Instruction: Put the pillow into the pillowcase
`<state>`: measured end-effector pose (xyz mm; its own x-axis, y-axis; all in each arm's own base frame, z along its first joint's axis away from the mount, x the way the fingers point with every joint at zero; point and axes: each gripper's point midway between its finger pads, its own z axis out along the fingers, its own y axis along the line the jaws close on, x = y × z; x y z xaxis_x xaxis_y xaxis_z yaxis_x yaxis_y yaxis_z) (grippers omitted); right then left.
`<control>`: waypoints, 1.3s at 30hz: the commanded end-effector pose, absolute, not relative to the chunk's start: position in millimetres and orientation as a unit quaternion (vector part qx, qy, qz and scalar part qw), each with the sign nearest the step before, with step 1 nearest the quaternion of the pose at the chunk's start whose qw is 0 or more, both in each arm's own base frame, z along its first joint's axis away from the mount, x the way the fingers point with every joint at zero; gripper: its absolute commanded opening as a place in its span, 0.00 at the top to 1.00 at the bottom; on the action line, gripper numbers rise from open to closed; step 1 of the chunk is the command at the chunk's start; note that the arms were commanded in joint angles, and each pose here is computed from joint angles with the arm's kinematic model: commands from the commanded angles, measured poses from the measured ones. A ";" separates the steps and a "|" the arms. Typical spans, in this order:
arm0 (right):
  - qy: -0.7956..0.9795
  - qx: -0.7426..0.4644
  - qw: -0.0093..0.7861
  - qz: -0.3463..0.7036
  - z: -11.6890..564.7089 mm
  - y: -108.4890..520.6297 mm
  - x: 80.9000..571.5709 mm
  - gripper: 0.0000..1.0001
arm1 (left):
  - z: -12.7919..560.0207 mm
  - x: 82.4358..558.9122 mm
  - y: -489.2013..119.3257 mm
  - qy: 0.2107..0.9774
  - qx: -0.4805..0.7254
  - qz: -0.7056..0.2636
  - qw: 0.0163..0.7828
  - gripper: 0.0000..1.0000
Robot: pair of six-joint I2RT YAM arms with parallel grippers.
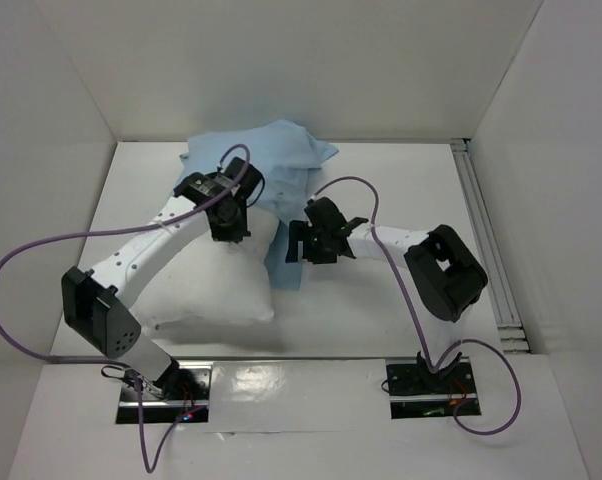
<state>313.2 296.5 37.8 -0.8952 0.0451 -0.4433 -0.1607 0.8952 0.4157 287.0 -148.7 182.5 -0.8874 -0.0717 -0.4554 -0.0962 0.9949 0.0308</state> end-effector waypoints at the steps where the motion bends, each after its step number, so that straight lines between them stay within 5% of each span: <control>1: 0.926 -0.019 0.255 0.277 50.9 321.4 327.2 0.14 | 240.1 310.0 -158.5 0.947 -0.045 -0.051 0.315 1.00; 6: 0.916 -0.009 0.279 0.288 43.6 334.9 343.4 0.15 | 246.6 310.9 -161.2 0.945 -0.043 -0.075 0.315 1.00; 8: 0.917 0.004 0.290 0.275 37.8 333.0 351.8 0.25 | 248.0 314.4 -159.5 0.943 -0.048 -0.077 0.320 1.00; 11: 0.904 0.004 0.324 0.279 57.7 337.0 366.8 0.61 | 250.9 313.9 -157.7 0.942 -0.051 -0.082 0.321 1.00; 12: 0.898 0.003 0.336 0.284 71.2 337.6 375.4 1.00 | 247.6 312.2 -158.6 0.944 -0.049 -0.083 0.316 1.00; 19: 0.844 -0.075 0.396 0.354 213.4 348.5 369.7 1.00 | 256.9 344.7 -180.8 0.923 -0.089 -0.145 0.345 1.00; 25: 0.764 -0.173 0.449 0.430 376.2 313.7 268.2 1.00 | 325.5 404.4 -198.8 0.892 -0.109 -0.154 0.410 1.00; 28: 0.757 -0.178 0.438 0.451 386.4 286.0 216.0 1.00 | 308.1 423.7 -195.8 0.899 -0.146 -0.117 0.397 1.00; 33: 0.852 -0.146 0.290 0.412 259.0 256.8 164.7 1.00 | 277.3 433.0 -221.2 0.898 -0.179 -0.111 0.386 1.00; 39: 0.883 -0.100 0.308 0.340 255.9 217.4 160.9 1.00 | 250.6 408.7 -290.9 0.913 -0.128 -0.138 0.363 1.00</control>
